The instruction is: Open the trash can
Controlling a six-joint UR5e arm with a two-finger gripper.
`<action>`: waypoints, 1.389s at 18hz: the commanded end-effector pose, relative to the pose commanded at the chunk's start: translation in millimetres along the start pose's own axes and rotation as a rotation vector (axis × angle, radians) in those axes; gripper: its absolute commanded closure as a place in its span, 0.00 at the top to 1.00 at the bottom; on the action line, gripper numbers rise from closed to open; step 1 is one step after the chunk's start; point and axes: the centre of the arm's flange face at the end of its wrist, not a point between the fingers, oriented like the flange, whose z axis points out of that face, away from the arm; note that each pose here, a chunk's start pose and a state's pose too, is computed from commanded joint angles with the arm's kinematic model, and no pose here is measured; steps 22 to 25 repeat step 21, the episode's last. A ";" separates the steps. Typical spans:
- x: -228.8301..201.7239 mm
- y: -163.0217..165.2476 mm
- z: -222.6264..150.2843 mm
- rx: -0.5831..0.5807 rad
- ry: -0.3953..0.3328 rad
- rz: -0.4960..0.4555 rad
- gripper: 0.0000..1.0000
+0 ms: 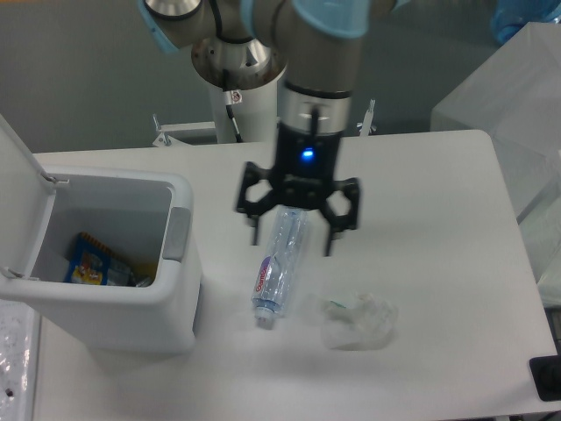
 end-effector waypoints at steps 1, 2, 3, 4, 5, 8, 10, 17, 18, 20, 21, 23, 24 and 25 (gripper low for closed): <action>-9.3 5.5 8.3 -0.019 -0.012 0.016 1.00; -18.7 10.6 15.0 -0.038 -0.027 0.033 1.00; -27.4 14.7 19.1 -0.052 -0.042 0.043 1.00; -30.5 16.2 20.9 -0.063 -0.053 0.058 1.00; -33.3 18.8 23.8 -0.078 -0.063 0.077 1.00; -40.5 26.0 38.8 -0.128 -0.071 0.151 1.00; -47.3 35.4 49.5 -0.191 -0.089 0.208 1.00; -78.5 68.0 66.9 -0.368 -0.077 0.494 1.00; -80.5 68.0 66.8 -0.382 -0.078 0.530 1.00; -81.4 70.6 67.3 -0.403 -0.080 0.548 1.00; -81.1 72.1 69.2 -0.406 -0.077 0.547 1.00; -81.1 72.1 69.2 -0.406 -0.077 0.547 1.00; -81.1 72.1 69.2 -0.406 -0.077 0.547 1.00; -81.1 72.1 69.2 -0.406 -0.077 0.547 1.00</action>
